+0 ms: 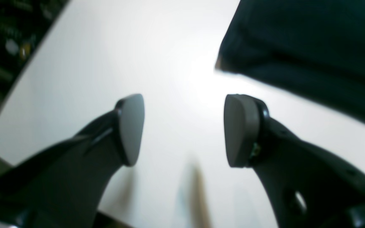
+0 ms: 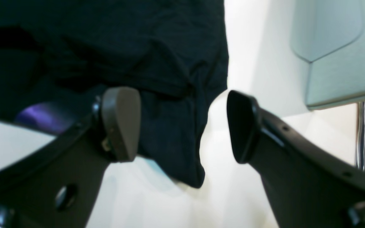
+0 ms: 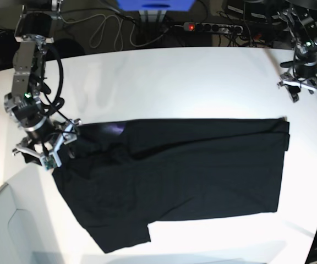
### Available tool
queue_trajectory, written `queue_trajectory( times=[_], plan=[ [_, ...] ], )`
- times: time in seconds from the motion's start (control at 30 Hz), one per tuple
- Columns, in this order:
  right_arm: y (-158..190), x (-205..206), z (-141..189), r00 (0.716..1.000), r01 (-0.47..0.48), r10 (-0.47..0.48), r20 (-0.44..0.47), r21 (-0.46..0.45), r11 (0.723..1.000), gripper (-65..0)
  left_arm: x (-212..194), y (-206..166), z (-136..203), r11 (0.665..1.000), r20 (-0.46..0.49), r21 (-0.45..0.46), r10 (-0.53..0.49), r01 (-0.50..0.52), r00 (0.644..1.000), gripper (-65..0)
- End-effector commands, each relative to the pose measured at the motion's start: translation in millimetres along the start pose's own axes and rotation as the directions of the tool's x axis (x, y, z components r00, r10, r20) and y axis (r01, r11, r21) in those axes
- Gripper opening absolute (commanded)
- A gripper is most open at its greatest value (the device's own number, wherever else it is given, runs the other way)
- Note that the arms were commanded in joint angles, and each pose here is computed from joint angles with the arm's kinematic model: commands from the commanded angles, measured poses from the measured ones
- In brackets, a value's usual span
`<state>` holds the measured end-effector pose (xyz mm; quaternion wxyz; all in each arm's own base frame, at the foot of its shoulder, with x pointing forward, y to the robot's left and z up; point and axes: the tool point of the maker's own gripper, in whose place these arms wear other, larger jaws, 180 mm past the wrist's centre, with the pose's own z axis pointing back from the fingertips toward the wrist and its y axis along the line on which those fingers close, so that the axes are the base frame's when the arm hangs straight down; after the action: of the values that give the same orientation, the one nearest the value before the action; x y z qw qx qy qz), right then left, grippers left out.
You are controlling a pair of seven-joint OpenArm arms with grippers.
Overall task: Fold the T-shirt properly
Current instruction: 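Open both grippers and release the folded edge onto the shirt, then regrasp the folded edge with both grippers at its corners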
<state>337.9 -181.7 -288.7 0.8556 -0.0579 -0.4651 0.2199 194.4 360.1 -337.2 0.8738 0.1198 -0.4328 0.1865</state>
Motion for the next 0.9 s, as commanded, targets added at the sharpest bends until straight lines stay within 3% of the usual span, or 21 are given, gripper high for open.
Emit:
queue_trajectory(
  times=[0.0,0.43,0.6,0.73,0.87],
  plan=[
    [-5.6,15.6,7.7,0.998,-0.018,0.018,0.059,-0.016,1.000,-23.0,8.6,0.1,3.7,1.000,0.035,0.001,0.002,-0.002,0.999,-27.1],
    [4.4,-15.7,27.0,1.000,-0.022,0.022,-0.002,-0.010,1.000,-23.1,-45.4,-2.1,-5.2,0.995,-0.087,0.013,0.099,-0.098,0.991,-27.1],
    [14.1,-31.9,29.9,0.999,-0.012,0.012,-0.040,0.012,1.000,-23.2,-69.1,-28.6,2.0,0.982,-0.146,-0.064,0.166,-0.176,0.975,-28.3],
    [20.4,-37.4,30.7,0.999,0.003,-0.002,-0.052,0.023,1.000,-23.3,-82.1,-56.7,3.7,0.974,-0.198,-0.147,0.144,-0.174,0.970,-37.5],
    [24.1,-38.5,30.6,0.998,0.015,-0.013,-0.053,0.029,0.999,-23.3,-80.7,-60.5,2.6,0.971,-0.194,-0.147,0.158,-0.188,0.968,-36.0]
  ],
)
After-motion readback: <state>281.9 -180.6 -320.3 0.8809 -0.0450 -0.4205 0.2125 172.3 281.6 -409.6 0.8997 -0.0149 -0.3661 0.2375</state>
